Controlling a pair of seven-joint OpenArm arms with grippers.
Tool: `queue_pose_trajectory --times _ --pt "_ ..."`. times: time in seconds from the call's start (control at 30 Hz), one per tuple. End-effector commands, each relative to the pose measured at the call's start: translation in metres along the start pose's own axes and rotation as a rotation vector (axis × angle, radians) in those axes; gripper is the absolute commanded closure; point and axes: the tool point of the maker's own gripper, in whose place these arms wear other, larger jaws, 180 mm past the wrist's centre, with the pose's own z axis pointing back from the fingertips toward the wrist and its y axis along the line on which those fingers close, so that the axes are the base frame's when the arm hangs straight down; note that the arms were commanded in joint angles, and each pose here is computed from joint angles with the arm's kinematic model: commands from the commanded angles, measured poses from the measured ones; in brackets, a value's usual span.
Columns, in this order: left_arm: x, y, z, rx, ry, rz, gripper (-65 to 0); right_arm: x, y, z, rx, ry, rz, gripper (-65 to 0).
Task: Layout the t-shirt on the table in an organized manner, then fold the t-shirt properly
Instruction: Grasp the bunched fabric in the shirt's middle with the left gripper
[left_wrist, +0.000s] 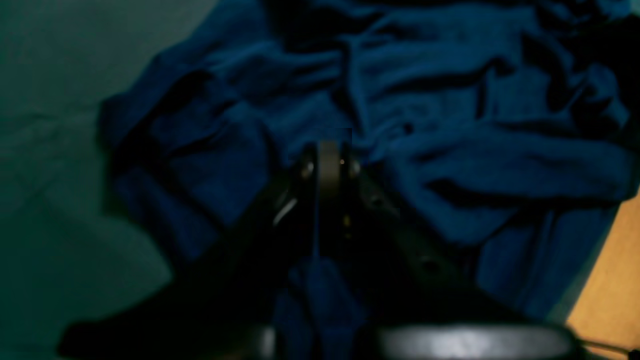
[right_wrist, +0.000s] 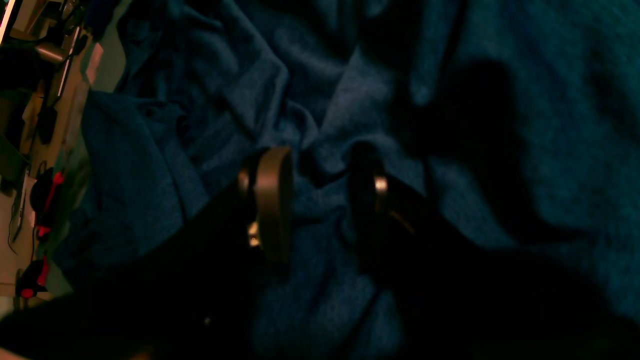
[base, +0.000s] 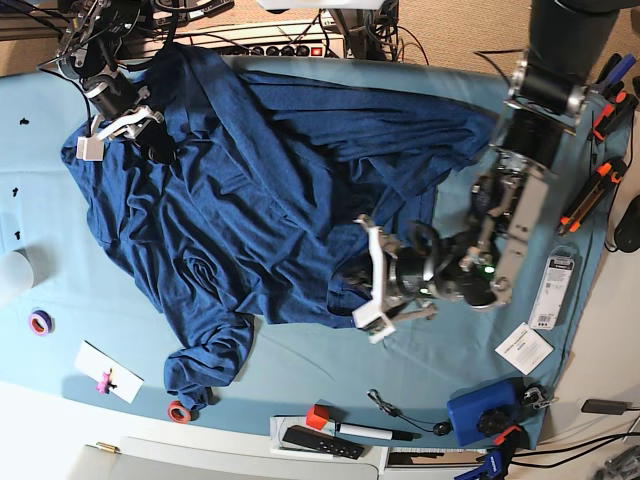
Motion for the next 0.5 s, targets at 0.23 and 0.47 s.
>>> queue_pose_trajectory --times 0.23,0.47 --pt "-0.029 -0.025 0.001 -0.112 -0.001 0.066 -42.6 -0.016 -0.008 0.002 -0.04 0.087 0.018 -21.0" --pt "-0.03 -0.051 -0.025 -0.123 -0.069 0.095 -44.7 -0.016 -0.008 0.002 -0.039 0.086 0.017 -21.0"
